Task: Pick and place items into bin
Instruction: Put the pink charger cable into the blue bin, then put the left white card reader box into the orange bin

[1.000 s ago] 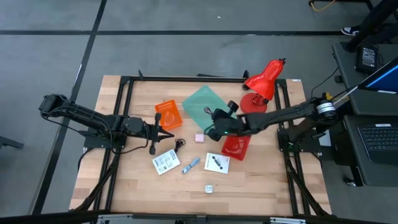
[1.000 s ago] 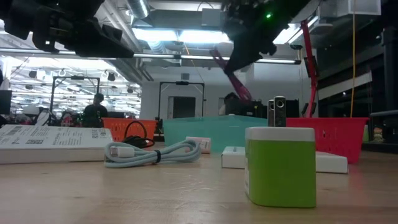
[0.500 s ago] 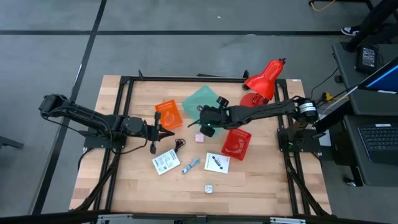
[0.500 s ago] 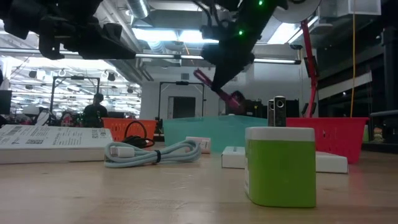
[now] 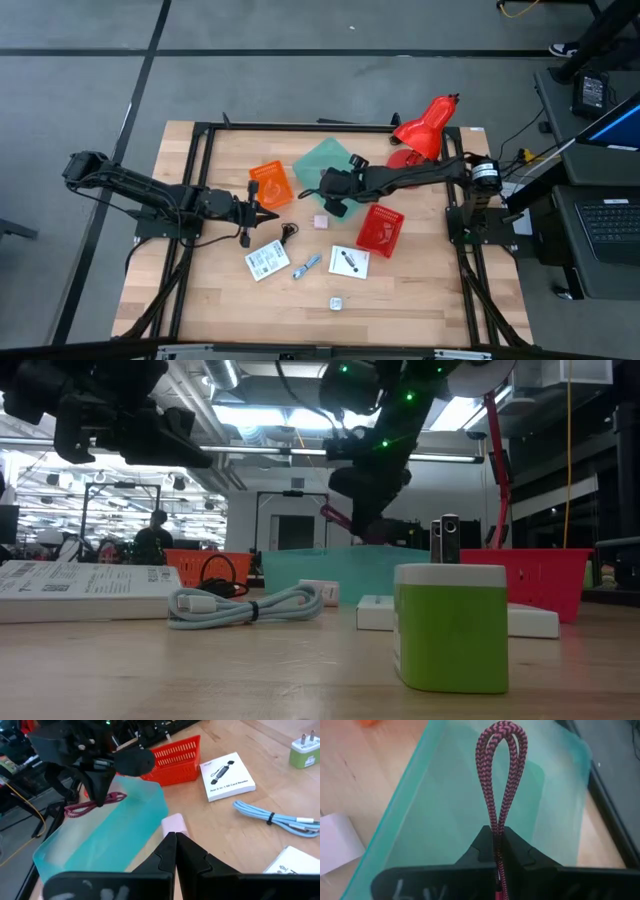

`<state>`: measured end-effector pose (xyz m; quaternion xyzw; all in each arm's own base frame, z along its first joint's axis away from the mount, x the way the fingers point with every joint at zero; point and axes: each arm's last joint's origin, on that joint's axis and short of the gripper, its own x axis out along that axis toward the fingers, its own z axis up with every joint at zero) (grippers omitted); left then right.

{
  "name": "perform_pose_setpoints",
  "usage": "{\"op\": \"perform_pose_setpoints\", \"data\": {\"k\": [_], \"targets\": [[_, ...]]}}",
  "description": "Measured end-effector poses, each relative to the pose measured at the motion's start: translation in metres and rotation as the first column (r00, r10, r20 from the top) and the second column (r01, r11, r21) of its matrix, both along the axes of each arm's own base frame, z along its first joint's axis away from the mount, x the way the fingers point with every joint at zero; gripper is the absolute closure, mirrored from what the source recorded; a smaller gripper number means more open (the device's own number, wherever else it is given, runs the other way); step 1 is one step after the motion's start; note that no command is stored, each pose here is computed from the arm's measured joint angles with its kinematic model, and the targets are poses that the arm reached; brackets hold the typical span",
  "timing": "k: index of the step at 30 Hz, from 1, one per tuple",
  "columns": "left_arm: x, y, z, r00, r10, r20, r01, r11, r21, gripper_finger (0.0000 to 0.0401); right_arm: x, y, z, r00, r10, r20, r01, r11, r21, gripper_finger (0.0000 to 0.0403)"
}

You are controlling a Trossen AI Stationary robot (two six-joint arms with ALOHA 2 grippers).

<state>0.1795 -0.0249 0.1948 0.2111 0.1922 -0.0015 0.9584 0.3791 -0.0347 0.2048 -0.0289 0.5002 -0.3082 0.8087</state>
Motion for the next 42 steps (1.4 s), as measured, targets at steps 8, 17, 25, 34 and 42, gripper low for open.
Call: {"op": "perform_pose_setpoints", "data": {"k": [8,17,25,34,42], "targets": [[-0.0001,0.0,-0.0002,1.0,0.012,0.0,-0.012,0.999,-0.031,0.0399,0.0018,-0.0013,-0.0073,1.0,-0.001,-0.022,0.001,1.0,-0.001,0.038],[-0.0001,0.0,-0.0002,1.0,0.016,0.001,-0.016,0.999,-0.042,0.0399,0.001,-0.0011,-0.0077,1.0,-0.003,-0.03,0.003,1.0,0.0,0.0373],[-0.0001,0.0,-0.0002,1.0,0.016,0.001,-0.016,0.999,-0.04,0.0399,0.0008,-0.0011,-0.0077,0.999,0.012,-0.042,-0.012,1.0,-0.006,0.0372],[-0.0001,0.0,-0.0002,1.0,0.016,0.001,-0.016,0.999,-0.04,0.0399,0.0008,-0.0011,-0.0076,0.999,0.016,-0.045,-0.017,1.0,-0.009,0.0304],[-0.0001,0.0,-0.0003,1.0,0.019,0.0,-0.019,0.999,-0.046,0.0399,0.0009,0.001,-0.0036,0.997,0.035,-0.069,-0.035,0.999,-0.012,0.0274]]}}
